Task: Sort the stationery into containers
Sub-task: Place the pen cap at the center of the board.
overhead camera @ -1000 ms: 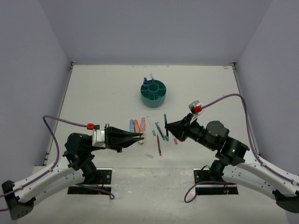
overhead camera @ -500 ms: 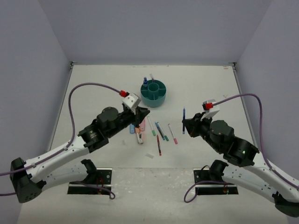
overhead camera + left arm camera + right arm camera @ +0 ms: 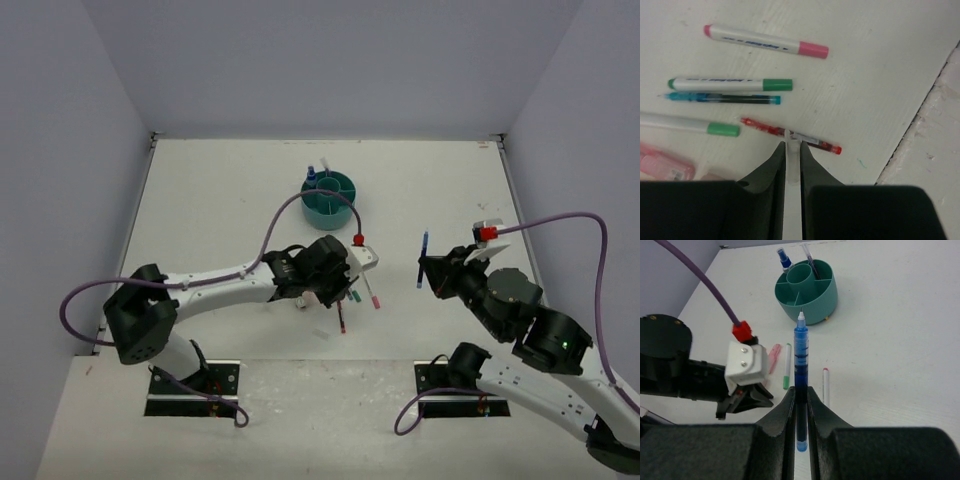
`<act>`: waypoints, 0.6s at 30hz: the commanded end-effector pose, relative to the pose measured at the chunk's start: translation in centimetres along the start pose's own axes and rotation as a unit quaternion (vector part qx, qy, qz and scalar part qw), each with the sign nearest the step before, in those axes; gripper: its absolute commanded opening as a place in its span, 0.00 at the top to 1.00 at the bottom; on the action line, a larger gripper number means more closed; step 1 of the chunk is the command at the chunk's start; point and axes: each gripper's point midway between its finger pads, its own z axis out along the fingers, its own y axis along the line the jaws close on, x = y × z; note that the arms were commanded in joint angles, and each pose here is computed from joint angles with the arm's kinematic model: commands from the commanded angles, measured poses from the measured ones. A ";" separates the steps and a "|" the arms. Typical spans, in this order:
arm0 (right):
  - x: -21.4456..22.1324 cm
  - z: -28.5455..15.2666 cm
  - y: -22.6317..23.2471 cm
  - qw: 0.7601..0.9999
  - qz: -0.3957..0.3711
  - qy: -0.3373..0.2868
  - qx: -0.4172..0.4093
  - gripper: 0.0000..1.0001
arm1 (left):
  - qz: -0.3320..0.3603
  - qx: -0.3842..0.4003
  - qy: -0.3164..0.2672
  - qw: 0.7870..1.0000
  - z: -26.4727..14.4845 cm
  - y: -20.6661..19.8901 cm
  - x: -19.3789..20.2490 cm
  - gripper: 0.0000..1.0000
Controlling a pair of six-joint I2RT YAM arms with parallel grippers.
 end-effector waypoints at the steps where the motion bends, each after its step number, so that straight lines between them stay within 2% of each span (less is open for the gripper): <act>1: -1.5 -1.2 0.1 1.000 0.004 -0.010 -0.007 1.00 | 0.080 0.059 0.026 0.995 2.5 -3.5 -1.0 1.00; 9: -1.7 -1.7 0.2 1.000 0.016 -0.017 -0.017 1.00 | 0.109 0.073 0.061 0.989 6.0 -5.2 -0.5 1.00; 16: -1.8 -2.0 0.1 0.999 0.019 -0.021 -0.019 1.00 | 0.113 0.077 0.083 0.987 7.3 -5.7 0.9 0.92; 18: -1.9 -2.1 0.1 0.999 0.020 -0.022 -0.020 1.00 | 0.113 0.075 0.084 0.987 7.4 -5.7 1.1 0.87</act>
